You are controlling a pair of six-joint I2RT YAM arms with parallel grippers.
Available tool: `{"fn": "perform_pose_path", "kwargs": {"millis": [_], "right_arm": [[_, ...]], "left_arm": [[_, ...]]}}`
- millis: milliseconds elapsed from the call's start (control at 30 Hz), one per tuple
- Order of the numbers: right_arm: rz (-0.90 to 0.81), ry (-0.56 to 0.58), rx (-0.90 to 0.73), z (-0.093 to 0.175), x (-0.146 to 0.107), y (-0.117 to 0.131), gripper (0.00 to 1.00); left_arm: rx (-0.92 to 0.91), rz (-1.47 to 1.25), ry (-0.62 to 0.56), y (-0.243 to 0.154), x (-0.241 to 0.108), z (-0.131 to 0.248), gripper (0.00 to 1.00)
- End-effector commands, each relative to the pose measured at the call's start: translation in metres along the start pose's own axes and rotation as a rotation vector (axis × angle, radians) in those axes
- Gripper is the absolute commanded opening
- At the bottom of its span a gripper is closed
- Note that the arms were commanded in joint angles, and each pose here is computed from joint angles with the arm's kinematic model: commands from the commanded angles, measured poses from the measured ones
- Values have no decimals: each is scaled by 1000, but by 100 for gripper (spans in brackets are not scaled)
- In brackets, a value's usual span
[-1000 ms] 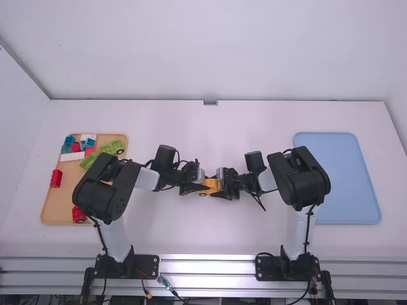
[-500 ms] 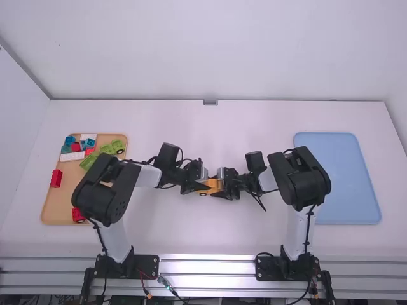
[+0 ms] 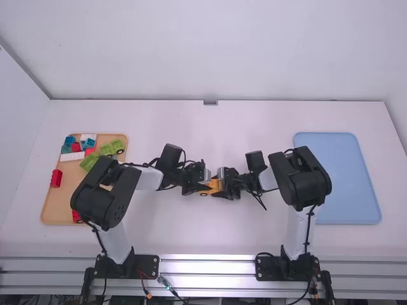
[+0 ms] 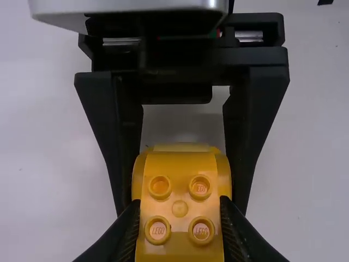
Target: Assemble lego blocks to make yellow taxi
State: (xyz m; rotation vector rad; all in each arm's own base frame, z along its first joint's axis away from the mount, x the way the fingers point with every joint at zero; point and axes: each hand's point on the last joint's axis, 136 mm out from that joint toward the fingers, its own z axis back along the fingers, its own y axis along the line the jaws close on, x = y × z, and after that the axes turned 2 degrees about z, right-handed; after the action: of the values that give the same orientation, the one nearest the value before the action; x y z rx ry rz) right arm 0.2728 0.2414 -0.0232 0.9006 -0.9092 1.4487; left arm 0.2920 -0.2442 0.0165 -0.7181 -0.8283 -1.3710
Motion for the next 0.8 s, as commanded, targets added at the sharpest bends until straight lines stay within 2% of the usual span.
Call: {"fn": "perform_pose_path", "kwargs": {"millis": [0, 367, 400, 533, 667, 767], "right_arm": [[-55, 96, -27, -5, -19, -3, 26], [-57, 101, -32, -4, -20, -3, 26], [-58, 113, -39, -4, -22, -4, 25], [-57, 115, -39, -4, -23, -4, 26], [-59, 115, -38, -4, -23, -4, 26], [-60, 116, -40, -4, -23, -4, 26]], "left_arm": [[-58, 84, 202, -41, -59, -18, 2], [-53, 75, 192, -37, -56, -19, 3], [-53, 77, 193, -36, -55, -18, 12], [-41, 124, 193, -32, -53, -19, 20], [-48, 142, 200, -30, -50, -19, 19], [-55, 151, 207, -29, -49, -18, 22]]}}
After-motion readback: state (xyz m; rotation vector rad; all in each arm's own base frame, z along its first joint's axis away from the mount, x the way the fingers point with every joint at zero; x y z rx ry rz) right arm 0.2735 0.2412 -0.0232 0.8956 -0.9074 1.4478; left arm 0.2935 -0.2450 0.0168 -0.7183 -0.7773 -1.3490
